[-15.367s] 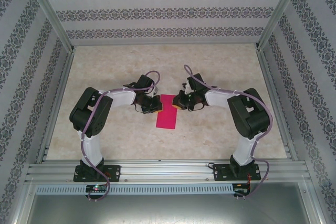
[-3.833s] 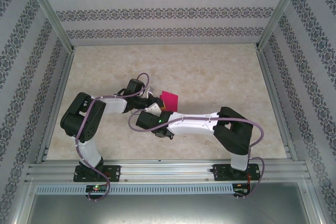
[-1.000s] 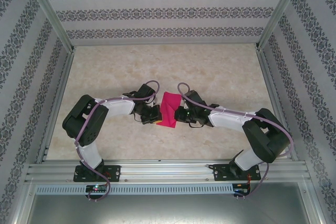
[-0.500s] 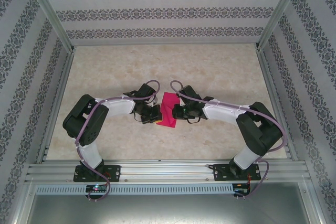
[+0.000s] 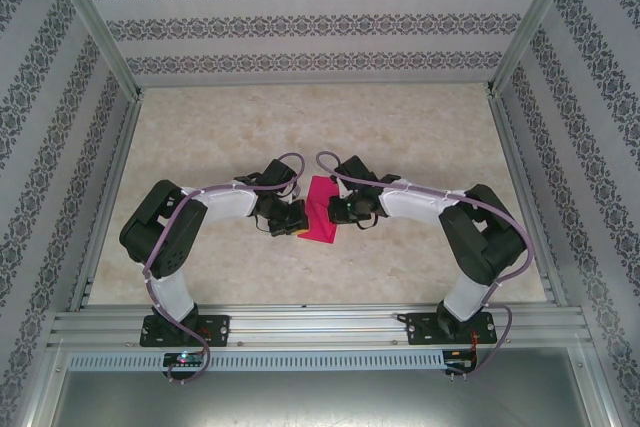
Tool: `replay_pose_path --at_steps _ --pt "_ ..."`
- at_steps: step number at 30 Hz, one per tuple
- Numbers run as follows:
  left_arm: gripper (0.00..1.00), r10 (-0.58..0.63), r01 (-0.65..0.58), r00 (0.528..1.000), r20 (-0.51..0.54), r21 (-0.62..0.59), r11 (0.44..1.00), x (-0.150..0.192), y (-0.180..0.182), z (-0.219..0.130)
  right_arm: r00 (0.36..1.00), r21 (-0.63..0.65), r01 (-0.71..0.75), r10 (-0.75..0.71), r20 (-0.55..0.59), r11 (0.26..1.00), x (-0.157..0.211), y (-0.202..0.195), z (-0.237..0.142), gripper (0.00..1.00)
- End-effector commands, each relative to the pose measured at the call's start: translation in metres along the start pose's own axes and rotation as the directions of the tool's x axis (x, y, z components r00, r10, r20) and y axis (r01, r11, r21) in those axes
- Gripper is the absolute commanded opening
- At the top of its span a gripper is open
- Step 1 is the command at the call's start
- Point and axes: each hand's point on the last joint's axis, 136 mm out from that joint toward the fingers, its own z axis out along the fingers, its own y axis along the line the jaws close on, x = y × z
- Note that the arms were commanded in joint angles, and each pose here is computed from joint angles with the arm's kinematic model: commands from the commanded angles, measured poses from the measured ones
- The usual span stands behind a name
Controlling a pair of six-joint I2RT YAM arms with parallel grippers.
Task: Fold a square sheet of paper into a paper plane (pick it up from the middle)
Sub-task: Fold the triangle a second time at the center of the table.
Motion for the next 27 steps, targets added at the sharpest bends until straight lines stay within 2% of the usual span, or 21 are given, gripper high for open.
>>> replay_pose_path --at_steps 1,27 --pt "0.05 0.011 -0.012 0.999 -0.033 -0.047 0.999 0.006 0.007 0.005 1.0 0.016 0.027 -0.027 -0.007 1.0 -0.005 -0.003 0.001 0.13" --pt "0.05 0.012 -0.014 0.999 -0.038 -0.051 0.999 0.007 0.007 0.005 0.998 0.075 0.054 -0.052 -0.021 0.996 -0.013 -0.015 0.008 0.13"
